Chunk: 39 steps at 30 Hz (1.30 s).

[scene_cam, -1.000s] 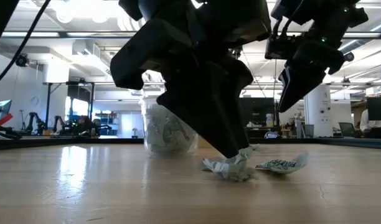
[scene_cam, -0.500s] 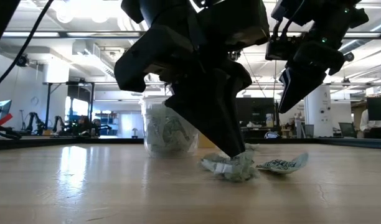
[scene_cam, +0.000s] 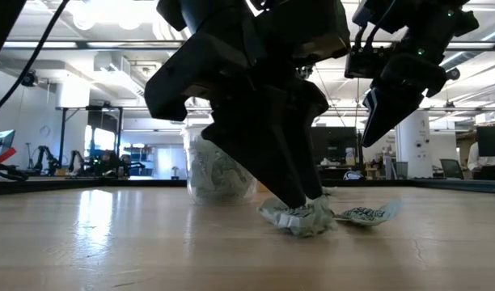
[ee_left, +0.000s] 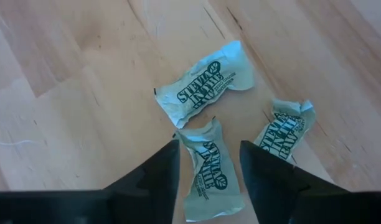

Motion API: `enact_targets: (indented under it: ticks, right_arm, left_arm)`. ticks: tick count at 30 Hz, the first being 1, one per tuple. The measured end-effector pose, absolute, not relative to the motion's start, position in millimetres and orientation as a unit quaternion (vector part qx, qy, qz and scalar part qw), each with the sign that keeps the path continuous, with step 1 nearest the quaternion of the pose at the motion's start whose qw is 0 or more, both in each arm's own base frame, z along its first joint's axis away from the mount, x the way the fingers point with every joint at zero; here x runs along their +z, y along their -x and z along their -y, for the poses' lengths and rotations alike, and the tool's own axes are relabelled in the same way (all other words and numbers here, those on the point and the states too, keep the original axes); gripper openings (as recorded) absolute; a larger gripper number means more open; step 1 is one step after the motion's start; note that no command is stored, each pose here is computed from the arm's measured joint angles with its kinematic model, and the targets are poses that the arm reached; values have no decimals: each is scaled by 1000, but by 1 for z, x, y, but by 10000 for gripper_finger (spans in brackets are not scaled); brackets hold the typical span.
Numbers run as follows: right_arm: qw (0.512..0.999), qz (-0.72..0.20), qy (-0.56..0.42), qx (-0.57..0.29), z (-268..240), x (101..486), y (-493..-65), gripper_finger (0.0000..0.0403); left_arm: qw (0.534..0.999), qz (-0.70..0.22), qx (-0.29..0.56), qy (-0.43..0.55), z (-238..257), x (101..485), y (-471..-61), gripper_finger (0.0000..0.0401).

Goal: Pick and place Stevia / Truvia into bins
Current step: Put the green stevia packet into the transparent container

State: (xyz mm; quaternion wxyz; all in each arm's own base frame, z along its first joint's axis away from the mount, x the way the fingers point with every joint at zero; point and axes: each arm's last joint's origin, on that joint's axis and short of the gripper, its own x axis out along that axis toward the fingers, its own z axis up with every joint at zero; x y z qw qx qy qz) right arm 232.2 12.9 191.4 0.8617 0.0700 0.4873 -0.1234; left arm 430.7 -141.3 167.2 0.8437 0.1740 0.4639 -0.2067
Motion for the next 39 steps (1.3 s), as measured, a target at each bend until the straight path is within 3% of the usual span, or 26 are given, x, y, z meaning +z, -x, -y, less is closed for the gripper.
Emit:
enact_targets:
  ticks: [5, 14, 17, 23, 26, 39]
  right_arm:
    - [862, -487, -70, -123, -13, 191, -232, 93]
    - [864, -484, -71, -123, -13, 191, -233, 91]
    - [863, -485, -70, -123, -13, 191, -232, 91]
    - [863, -486, -70, -122, -13, 191, -232, 83]
    - [863, -486, -70, -122, -13, 191, -232, 81]
    - [861, -489, -67, -122, -13, 189, -231, 75]
  left_arm:
    - [842, -467, -206, -174, 141, 164, -431, 166]
    - [840, -471, -204, -174, 141, 153, -434, 157]
    - [841, -470, -202, -176, 141, 154, -434, 125]
    - [843, -468, -196, -177, 139, 155, -435, 20]
    - [847, -464, -179, -186, 138, 159, -437, 8]
    - [883, -403, -61, -234, 123, 253, -410, 1]
